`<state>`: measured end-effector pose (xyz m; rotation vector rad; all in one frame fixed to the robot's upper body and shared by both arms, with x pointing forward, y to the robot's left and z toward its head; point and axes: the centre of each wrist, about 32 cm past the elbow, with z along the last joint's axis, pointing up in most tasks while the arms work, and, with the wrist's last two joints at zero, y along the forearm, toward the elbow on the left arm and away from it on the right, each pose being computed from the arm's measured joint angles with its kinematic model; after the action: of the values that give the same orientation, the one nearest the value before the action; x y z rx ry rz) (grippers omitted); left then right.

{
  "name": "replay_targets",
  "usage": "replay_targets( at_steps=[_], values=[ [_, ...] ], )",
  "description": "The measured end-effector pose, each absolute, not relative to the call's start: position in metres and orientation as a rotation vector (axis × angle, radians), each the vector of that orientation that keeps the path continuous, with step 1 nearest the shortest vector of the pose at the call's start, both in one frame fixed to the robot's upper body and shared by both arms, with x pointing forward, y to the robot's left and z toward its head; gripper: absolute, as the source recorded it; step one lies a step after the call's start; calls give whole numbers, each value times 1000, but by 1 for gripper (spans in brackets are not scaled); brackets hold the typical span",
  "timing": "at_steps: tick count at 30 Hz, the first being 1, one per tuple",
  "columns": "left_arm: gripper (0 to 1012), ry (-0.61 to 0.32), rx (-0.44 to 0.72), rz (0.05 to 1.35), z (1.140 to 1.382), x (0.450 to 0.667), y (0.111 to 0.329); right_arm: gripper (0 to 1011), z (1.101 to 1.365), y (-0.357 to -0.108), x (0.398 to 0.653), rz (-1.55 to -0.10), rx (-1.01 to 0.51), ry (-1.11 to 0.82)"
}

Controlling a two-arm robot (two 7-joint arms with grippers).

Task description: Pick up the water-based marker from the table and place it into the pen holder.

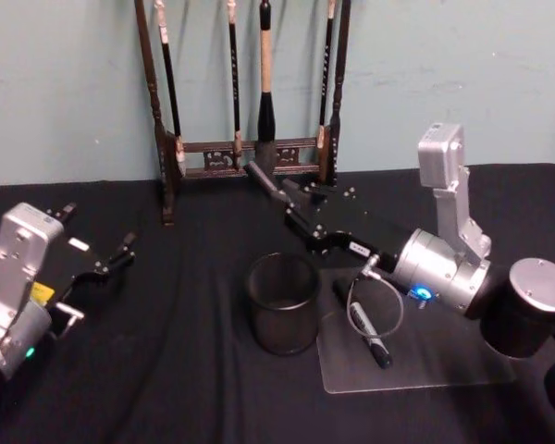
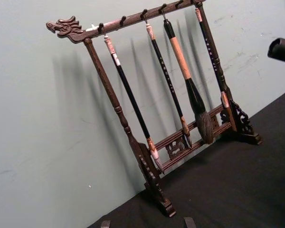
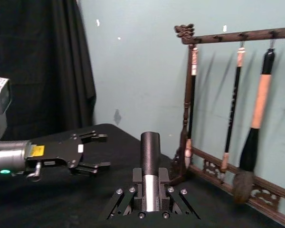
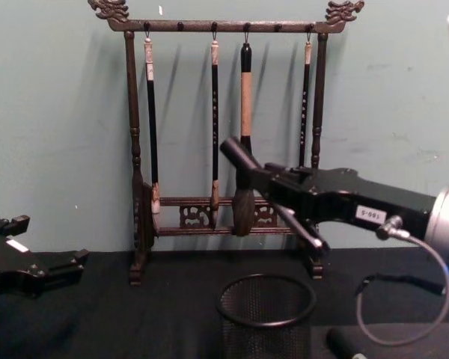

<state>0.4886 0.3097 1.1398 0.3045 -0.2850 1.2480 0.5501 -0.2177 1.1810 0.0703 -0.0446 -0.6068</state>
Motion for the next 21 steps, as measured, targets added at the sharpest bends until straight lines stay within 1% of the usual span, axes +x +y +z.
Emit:
replay_targets(
  at_steps=[14, 21],
  values=[
    [1001, -285, 304, 1248, 1140, 489, 310, 204, 1166, -200, 558, -570, 53, 4],
    [1001, -285, 304, 1248, 1140, 489, 310, 204, 1161, -198, 560, -572, 39, 18]
  ],
)
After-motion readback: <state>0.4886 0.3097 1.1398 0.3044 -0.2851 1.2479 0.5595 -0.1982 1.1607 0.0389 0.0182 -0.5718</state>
